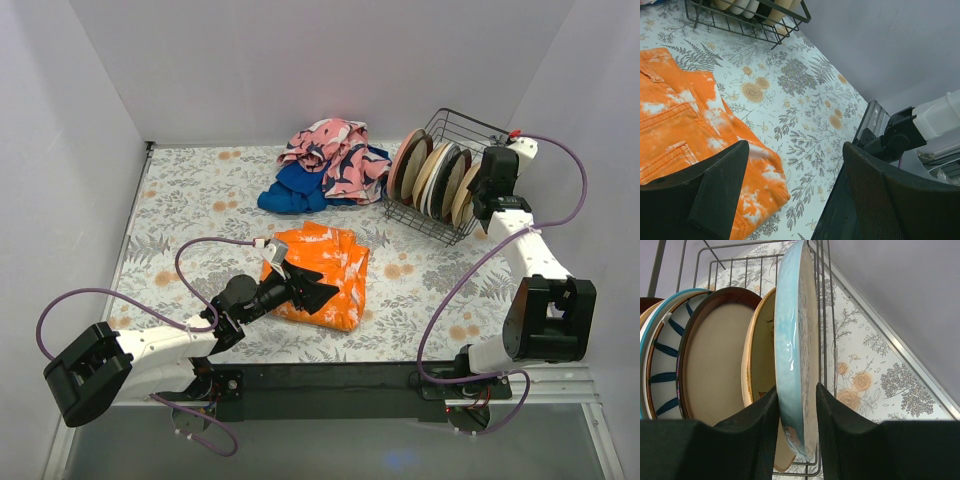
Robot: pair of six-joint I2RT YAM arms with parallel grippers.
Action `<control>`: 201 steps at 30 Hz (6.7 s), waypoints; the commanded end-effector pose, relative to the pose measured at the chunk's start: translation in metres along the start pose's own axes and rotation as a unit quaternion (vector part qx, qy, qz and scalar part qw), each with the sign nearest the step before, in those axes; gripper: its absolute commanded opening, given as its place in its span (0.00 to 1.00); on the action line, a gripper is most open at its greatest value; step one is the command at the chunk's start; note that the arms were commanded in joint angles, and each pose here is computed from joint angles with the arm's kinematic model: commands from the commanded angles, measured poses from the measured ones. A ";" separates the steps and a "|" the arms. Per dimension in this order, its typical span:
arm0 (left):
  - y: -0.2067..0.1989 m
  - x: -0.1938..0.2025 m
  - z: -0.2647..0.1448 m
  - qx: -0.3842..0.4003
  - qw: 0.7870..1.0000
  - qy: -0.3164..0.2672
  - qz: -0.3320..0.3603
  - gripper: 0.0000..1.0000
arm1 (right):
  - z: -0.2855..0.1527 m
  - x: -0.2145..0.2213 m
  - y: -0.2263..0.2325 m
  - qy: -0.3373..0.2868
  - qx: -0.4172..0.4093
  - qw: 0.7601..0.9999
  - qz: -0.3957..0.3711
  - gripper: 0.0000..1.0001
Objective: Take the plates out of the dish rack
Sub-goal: Unload the plate from the dish rack, then place the plate at the center of the board.
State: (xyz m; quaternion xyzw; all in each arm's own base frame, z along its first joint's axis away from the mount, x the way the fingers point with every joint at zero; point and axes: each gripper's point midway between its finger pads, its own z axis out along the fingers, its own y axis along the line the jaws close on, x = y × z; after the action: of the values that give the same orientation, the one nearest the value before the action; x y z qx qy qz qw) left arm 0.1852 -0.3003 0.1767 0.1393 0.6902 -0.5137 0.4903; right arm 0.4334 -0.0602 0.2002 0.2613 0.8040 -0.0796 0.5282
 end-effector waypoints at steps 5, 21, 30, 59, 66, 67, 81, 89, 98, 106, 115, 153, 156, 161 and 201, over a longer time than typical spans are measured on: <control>-0.005 -0.013 0.004 0.002 1.000 -0.017 0.008 0.74 | -0.005 -0.022 -0.008 -0.042 0.009 0.999 -0.010 0.37; -0.010 -0.014 0.002 0.011 1.000 -0.017 0.001 0.74 | 0.006 -0.011 0.002 -0.035 -0.016 0.999 -0.015 0.40; -0.013 -0.015 0.001 0.018 1.000 -0.017 -0.003 0.74 | 0.011 -0.006 -0.003 -0.032 -0.002 0.999 -0.020 0.37; -0.010 -0.013 0.003 0.011 1.000 -0.015 0.001 0.74 | -0.051 -0.102 0.004 -0.149 -0.041 0.988 -0.003 0.01; -0.010 -0.012 0.003 0.011 1.000 -0.014 0.000 0.74 | -0.061 -0.110 0.007 -0.159 -0.056 0.986 0.000 0.01; -0.010 -0.012 0.003 0.012 1.000 -0.014 0.000 0.74 | -0.062 -0.111 0.008 -0.160 -0.058 0.985 0.002 0.01; -0.011 -0.015 0.002 0.013 1.000 -0.017 -0.001 0.73 | -0.094 -0.126 0.012 -0.169 -0.092 0.980 0.055 0.01; -0.009 -0.014 0.002 0.008 1.000 -0.018 0.001 0.74 | -0.115 -0.134 0.007 -0.170 -0.098 0.979 0.055 0.01; -0.009 -0.015 0.002 0.008 1.000 -0.020 0.001 0.73 | -0.138 -0.131 0.010 -0.156 -0.128 0.979 0.044 0.01; -0.008 -0.016 0.001 0.005 1.000 -0.023 0.003 0.73 | -0.158 -0.131 0.021 -0.154 -0.177 0.971 0.044 0.01; -0.007 -0.018 0.000 0.002 1.000 -0.027 0.005 0.73 | -0.179 -0.126 0.023 -0.133 -0.205 0.968 0.049 0.01; 0.007 -0.030 -0.006 -0.041 0.997 -0.058 0.019 0.73 | -0.223 0.033 0.052 0.053 -0.289 0.954 -0.068 0.01; 0.012 -0.032 -0.006 -0.053 0.996 -0.063 0.019 0.73 | -0.230 0.045 0.058 0.057 -0.257 0.959 -0.103 0.01; 0.018 -0.035 -0.011 -0.069 0.995 -0.077 0.016 0.72 | -0.230 0.071 0.062 0.069 -0.215 0.962 -0.157 0.01; 0.037 -0.071 -0.053 -0.133 0.973 -0.191 -0.010 0.72 | -0.215 0.267 0.045 0.180 -0.023 0.876 -0.447 0.14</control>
State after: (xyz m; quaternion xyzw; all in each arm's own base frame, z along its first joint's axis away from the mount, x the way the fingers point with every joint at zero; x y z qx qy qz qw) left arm 0.2165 -0.2219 0.2196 -0.0264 0.6429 -0.4483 0.6205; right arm 0.2040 0.1192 0.0907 -0.1785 0.8852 -0.3223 0.2841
